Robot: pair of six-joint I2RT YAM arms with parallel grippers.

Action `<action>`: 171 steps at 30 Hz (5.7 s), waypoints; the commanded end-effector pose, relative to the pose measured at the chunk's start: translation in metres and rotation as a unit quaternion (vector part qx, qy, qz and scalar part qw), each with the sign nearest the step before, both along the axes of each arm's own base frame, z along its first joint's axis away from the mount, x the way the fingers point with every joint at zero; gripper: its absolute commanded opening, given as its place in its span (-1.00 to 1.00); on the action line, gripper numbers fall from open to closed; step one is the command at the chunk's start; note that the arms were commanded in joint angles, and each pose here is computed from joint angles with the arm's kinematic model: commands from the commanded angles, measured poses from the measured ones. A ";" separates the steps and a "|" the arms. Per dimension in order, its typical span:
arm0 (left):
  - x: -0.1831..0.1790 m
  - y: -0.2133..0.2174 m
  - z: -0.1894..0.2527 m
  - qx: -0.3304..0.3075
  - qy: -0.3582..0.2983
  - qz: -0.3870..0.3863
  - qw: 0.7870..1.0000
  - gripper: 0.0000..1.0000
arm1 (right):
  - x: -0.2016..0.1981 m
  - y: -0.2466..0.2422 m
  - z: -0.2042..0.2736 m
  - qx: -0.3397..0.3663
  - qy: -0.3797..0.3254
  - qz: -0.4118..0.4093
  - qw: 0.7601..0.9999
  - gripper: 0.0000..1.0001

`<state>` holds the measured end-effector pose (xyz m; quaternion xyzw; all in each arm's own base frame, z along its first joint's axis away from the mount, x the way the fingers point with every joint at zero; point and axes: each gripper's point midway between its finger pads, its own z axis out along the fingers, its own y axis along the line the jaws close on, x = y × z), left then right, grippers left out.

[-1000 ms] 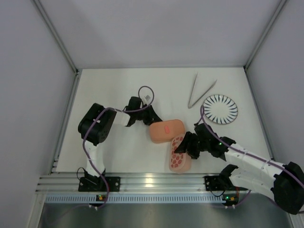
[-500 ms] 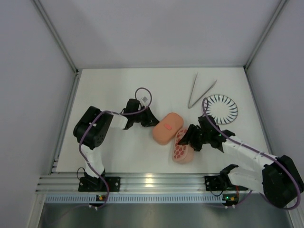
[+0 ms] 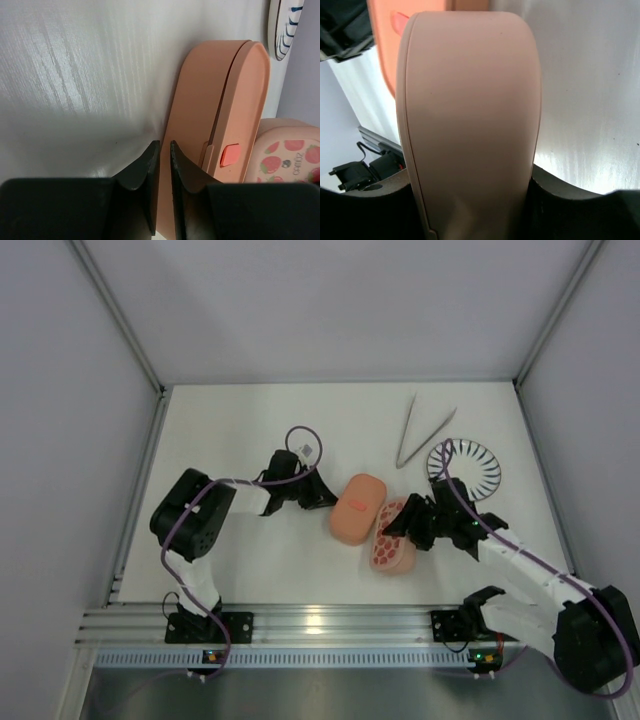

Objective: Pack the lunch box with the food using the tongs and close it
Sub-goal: Adjust the packing box at the center of the board, then place the packing box on the packing box.

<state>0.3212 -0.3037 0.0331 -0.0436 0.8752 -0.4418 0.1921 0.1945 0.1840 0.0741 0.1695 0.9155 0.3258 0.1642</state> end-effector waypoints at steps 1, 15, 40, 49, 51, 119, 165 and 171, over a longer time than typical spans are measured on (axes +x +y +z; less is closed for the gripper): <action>0.001 -0.001 0.021 0.007 -0.023 0.004 1.000 -0.62 | 0.018 0.004 0.054 0.036 -0.084 0.004 0.996 -1.00; 0.050 0.049 0.043 0.138 -0.045 0.124 0.982 -0.40 | 0.051 0.017 0.128 0.121 -0.183 -0.034 0.975 -1.00; 0.058 0.053 0.121 0.119 -0.096 0.124 0.980 -0.35 | 0.114 0.073 0.089 0.173 -0.216 -0.186 0.943 -1.00; 0.058 0.047 0.116 0.108 -0.088 0.117 0.983 -0.36 | 0.115 0.085 0.071 0.139 -0.197 -0.155 0.958 -0.94; 0.058 0.047 0.116 0.106 -0.088 0.116 0.984 -0.36 | 0.114 0.089 0.066 0.128 -0.189 -0.143 0.963 -0.79; 0.057 0.035 0.108 0.087 -0.075 0.109 0.987 -0.35 | 0.044 0.036 0.025 -0.011 -0.094 -0.109 0.990 0.25; 0.057 0.030 0.102 0.077 -0.071 0.103 0.989 -0.35 | 0.037 0.033 0.002 -0.067 -0.051 -0.066 0.994 0.34; 0.057 0.028 0.101 0.076 -0.070 0.102 0.989 -0.34 | 0.033 0.029 -0.008 -0.089 -0.039 -0.058 0.994 0.37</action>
